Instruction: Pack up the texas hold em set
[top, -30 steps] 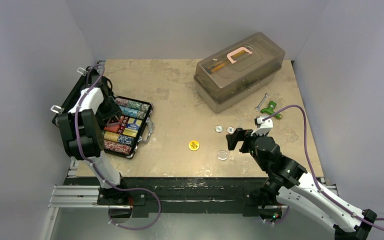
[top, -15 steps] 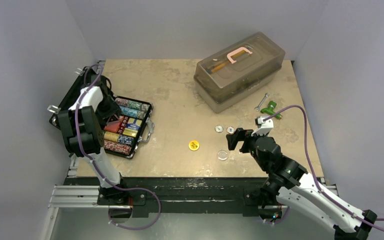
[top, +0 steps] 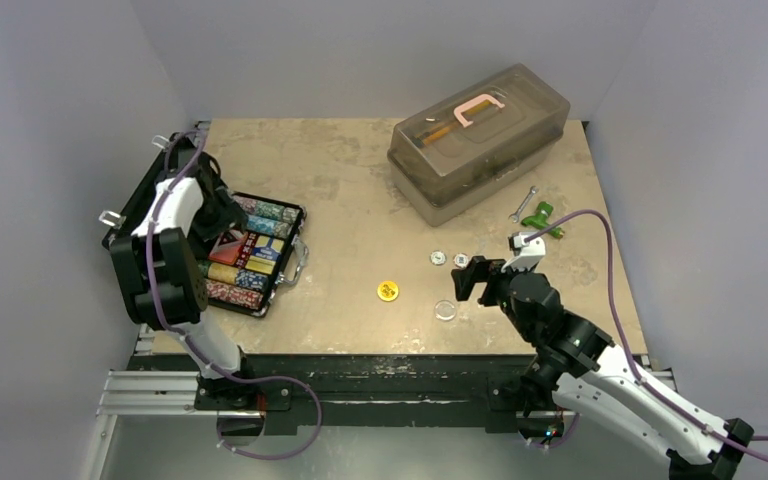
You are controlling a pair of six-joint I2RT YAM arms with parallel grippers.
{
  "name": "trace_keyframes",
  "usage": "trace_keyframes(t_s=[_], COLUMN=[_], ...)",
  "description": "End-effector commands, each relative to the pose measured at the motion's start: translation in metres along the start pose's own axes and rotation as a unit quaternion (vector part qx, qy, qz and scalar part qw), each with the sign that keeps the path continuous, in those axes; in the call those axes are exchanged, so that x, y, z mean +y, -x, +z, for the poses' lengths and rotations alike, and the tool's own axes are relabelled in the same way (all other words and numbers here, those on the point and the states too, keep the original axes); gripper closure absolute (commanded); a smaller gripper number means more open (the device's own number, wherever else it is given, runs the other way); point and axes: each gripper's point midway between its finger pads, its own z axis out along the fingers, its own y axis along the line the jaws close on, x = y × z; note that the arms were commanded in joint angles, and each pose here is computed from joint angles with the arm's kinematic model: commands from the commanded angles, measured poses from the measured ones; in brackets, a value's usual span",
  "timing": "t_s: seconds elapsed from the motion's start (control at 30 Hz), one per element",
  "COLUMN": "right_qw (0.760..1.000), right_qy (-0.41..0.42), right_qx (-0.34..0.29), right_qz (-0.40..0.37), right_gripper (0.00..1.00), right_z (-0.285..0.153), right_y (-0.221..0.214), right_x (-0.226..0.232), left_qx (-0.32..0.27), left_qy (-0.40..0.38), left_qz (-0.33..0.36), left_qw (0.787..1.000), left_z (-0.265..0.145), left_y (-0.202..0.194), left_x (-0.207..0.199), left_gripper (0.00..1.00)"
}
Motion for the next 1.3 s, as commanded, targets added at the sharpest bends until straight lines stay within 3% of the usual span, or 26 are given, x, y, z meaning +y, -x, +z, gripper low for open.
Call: trace_keyframes(t_s=[0.0, 0.17, 0.33, 0.47, 0.6, 0.93, 1.07, 1.27], right_qw=[1.0, 1.0, 1.0, 0.999, 0.999, 0.999, 0.999, 0.999], right_qy=[-0.003, -0.015, -0.028, -0.033, -0.038, -0.027, -0.019, -0.016], right_qx=[-0.004, -0.002, 0.005, 0.012, 0.014, 0.032, 0.043, 0.04], right_qz=[0.005, 0.006, 0.004, 0.004, 0.004, 0.008, 0.014, 0.016], right_gripper=[0.01, 0.01, 0.01, 0.01, 0.01, 0.01, 0.01, 0.01], right_z=[0.001, 0.003, 0.004, 0.005, 0.007, 0.005, 0.004, 0.002], right_y=[0.005, 0.005, 0.005, 0.002, 0.001, -0.004, -0.007, -0.006], right_x=[0.001, -0.001, -0.004, -0.004, -0.005, 0.0, 0.003, 0.003], left_qx=[-0.097, -0.219, -0.258, -0.206, -0.177, -0.219, -0.182, -0.077], left_qy=[-0.02, -0.093, -0.196, -0.284, -0.319, -0.243, -0.213, -0.251], left_qz=[-0.024, 0.082, 0.154, 0.164, 0.205, 0.356, 0.377, 0.372], left_qw=[0.995, 0.968, 0.933, 0.922, 0.908, 0.875, 0.883, 0.89], left_z=[-0.068, -0.136, -0.158, -0.152, -0.148, -0.151, -0.141, -0.128], left_y=[0.006, -0.039, -0.1, -0.142, -0.176, -0.247, -0.277, -0.33], left_x=[0.01, -0.022, -0.048, -0.066, -0.084, -0.138, -0.169, -0.214], left_gripper=[0.0, 0.0, 0.0, 0.0, 0.04, 0.06, 0.0, 0.01])
